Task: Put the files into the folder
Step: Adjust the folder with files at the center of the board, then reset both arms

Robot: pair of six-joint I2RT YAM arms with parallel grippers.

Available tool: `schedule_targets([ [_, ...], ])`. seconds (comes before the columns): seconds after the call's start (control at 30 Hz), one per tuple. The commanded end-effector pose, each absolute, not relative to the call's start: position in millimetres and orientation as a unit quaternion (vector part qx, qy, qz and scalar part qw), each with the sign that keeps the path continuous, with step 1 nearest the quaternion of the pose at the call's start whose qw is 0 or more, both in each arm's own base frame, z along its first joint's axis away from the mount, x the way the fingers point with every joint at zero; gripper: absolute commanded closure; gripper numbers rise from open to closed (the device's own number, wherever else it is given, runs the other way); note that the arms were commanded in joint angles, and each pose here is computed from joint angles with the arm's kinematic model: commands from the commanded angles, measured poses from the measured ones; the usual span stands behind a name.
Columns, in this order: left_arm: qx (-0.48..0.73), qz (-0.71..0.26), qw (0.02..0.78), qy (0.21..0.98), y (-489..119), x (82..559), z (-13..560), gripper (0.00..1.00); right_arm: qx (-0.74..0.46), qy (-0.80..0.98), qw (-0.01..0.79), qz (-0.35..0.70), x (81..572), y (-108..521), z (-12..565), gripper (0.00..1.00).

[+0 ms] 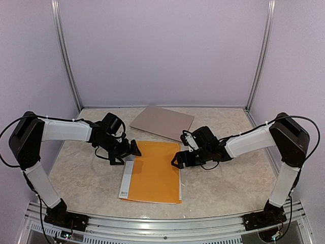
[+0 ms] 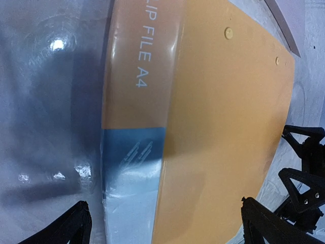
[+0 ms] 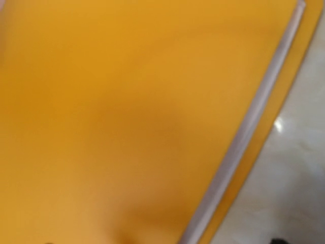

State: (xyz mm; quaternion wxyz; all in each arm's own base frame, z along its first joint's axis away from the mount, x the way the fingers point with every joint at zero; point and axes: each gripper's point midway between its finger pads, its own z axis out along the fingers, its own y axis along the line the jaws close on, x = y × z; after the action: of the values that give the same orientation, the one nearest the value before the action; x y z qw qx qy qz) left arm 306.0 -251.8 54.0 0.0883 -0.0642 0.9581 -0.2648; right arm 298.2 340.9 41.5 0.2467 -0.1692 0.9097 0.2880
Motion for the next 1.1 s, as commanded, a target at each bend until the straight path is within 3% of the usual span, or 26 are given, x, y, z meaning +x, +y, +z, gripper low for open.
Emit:
schedule_targets([
  [0.0,-0.056,-0.279,0.085,0.955,-269,304,47,0.01,-0.177,0.903,0.23,0.316,292,354,39,0.11],
  [0.67,-0.053,-0.263,0.104,0.958,-288,327,47,0.01,-0.185,0.907,0.28,0.255,333,340,55,0.11],
  [0.9,-0.073,-0.212,0.169,0.96,-244,337,79,0.01,-0.193,0.908,0.327,0.18,343,312,91,0.06],
  [1.07,-0.089,-0.145,0.267,0.949,-202,346,116,0.01,-0.179,0.891,0.4,0.117,352,280,136,0.02],
])
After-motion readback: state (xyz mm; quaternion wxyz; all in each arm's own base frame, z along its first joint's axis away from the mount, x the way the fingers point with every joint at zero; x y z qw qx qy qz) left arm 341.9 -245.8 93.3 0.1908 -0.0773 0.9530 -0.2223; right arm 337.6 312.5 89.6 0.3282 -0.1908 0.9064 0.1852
